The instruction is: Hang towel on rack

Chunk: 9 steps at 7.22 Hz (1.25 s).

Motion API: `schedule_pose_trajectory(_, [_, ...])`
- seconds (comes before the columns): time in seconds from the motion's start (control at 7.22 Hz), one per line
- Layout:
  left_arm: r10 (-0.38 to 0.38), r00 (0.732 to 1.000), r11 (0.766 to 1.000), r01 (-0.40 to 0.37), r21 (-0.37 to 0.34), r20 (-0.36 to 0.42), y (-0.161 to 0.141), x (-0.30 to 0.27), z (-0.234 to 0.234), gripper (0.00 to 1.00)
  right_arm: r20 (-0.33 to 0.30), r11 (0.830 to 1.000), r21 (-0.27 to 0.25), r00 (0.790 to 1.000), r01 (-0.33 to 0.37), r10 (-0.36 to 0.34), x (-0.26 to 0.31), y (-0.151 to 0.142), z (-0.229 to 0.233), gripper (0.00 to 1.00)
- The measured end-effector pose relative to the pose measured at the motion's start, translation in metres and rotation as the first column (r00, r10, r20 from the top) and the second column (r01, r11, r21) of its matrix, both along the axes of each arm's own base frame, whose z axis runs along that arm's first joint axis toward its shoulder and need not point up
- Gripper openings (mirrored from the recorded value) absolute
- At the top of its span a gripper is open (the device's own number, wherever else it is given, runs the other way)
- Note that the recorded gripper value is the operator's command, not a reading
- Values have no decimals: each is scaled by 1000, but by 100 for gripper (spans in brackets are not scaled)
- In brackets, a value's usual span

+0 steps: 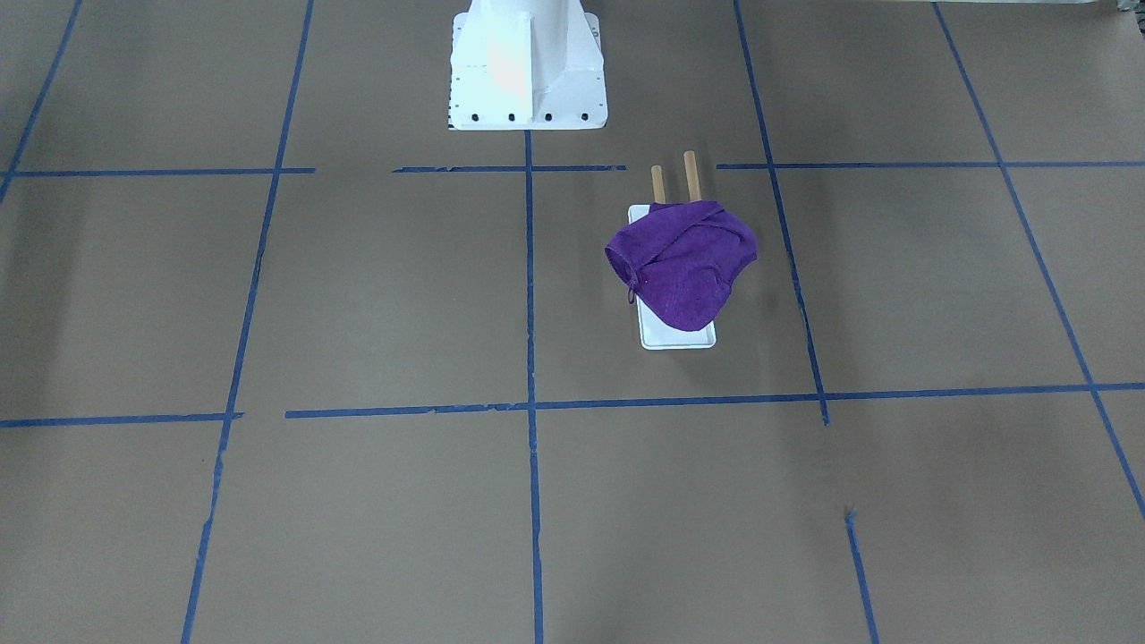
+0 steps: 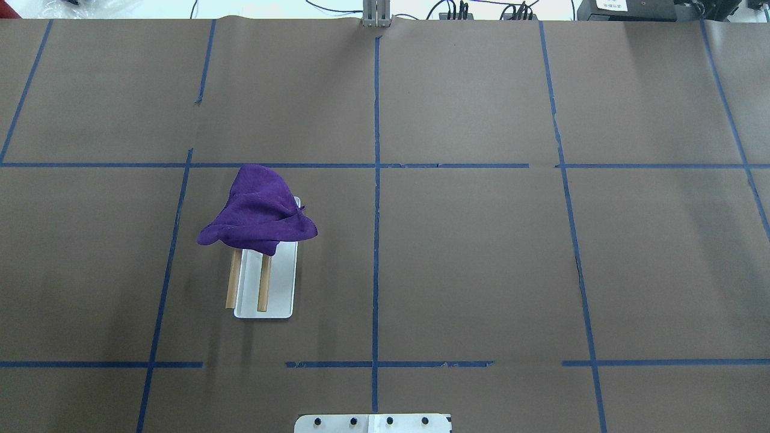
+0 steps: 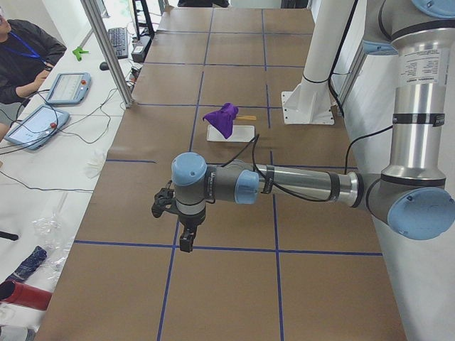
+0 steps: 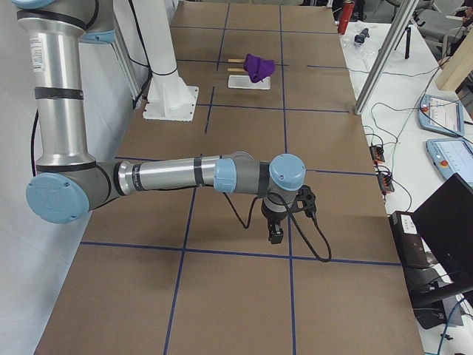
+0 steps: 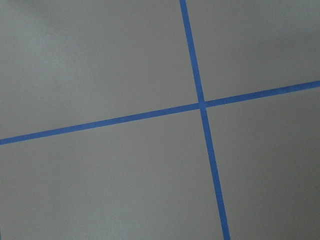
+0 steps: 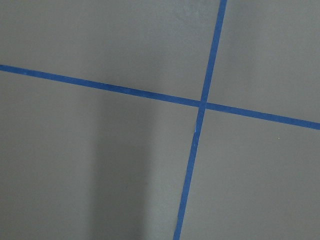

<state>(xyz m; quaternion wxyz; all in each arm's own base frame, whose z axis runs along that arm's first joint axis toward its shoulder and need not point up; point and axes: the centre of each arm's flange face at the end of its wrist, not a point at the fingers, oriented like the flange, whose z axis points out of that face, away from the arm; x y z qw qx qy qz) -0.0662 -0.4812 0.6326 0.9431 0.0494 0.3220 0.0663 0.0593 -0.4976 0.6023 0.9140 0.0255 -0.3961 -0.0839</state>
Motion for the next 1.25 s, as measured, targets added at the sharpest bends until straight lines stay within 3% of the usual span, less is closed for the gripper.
schedule_pose_trajectory(0.28, [-1,1000,999,0,-45,-5,3,0,14,100,38,1000,-13,999,-10,10,2,3,3,100])
schedule_pose_trajectory(0.69, [-10,999,999,8,-53,-40,1,3,10,100,78,998,-62,996,-29,34,8,8,25,100])
schedule_pose_trajectory(0.97, [-21,997,999,18,-50,-73,-2,6,1,100,62,994,-95,996,-55,61,19,15,44,100])
schedule_pose_trajectory(1.25, [-24,997,999,20,-46,-79,-3,6,-3,100,-20,983,-120,991,-137,135,33,21,55,100])
